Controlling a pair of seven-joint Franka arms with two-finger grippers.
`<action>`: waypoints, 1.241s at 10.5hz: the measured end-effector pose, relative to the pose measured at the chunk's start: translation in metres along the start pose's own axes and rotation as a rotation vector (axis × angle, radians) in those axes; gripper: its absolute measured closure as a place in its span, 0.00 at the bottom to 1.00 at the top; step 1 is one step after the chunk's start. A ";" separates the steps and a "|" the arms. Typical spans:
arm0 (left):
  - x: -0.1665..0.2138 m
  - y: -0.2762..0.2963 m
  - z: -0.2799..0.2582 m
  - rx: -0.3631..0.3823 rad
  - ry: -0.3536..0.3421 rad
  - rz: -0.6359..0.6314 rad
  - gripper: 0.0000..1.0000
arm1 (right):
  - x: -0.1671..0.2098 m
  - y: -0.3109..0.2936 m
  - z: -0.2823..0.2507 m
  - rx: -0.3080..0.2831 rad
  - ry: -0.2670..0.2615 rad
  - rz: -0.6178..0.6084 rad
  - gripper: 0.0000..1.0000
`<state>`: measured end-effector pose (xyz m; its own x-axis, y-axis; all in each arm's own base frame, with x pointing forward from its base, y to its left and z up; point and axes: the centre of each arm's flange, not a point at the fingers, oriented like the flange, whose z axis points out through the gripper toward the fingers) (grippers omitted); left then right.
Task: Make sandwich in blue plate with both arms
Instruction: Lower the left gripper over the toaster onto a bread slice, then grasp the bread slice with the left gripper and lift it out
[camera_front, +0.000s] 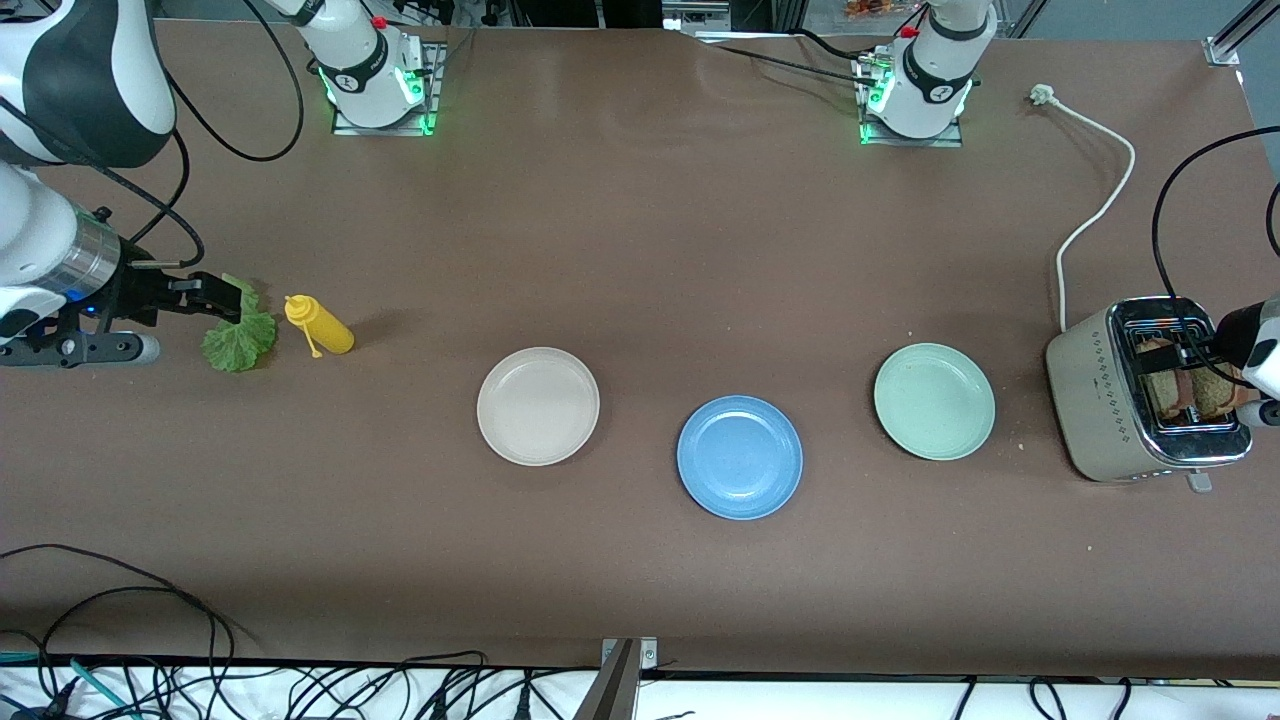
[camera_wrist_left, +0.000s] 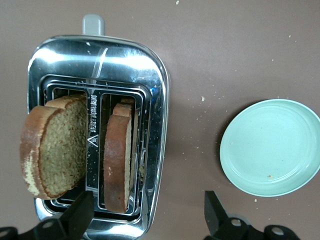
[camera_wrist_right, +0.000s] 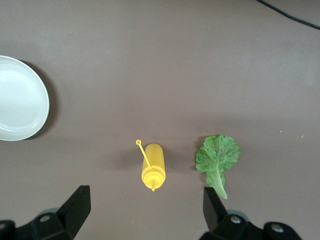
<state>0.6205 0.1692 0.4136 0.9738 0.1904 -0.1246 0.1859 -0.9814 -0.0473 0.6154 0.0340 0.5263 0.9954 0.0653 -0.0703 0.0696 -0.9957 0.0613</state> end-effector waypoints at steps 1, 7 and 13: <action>0.000 0.000 0.003 -0.001 0.000 0.000 0.04 | 0.000 0.000 0.000 0.000 0.000 0.000 0.00; 0.003 -0.023 0.025 0.019 -0.022 0.030 0.15 | 0.000 0.000 0.000 0.000 0.000 0.000 0.00; 0.003 -0.023 0.026 0.020 -0.022 0.031 0.79 | 0.000 0.000 0.000 0.000 0.000 0.000 0.00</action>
<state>0.6162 0.1932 0.3889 0.9759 0.1605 -0.1479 0.1526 -0.9863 -0.0631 0.6155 0.0339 0.5263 0.9954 0.0651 -0.0703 0.0694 -0.9957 0.0613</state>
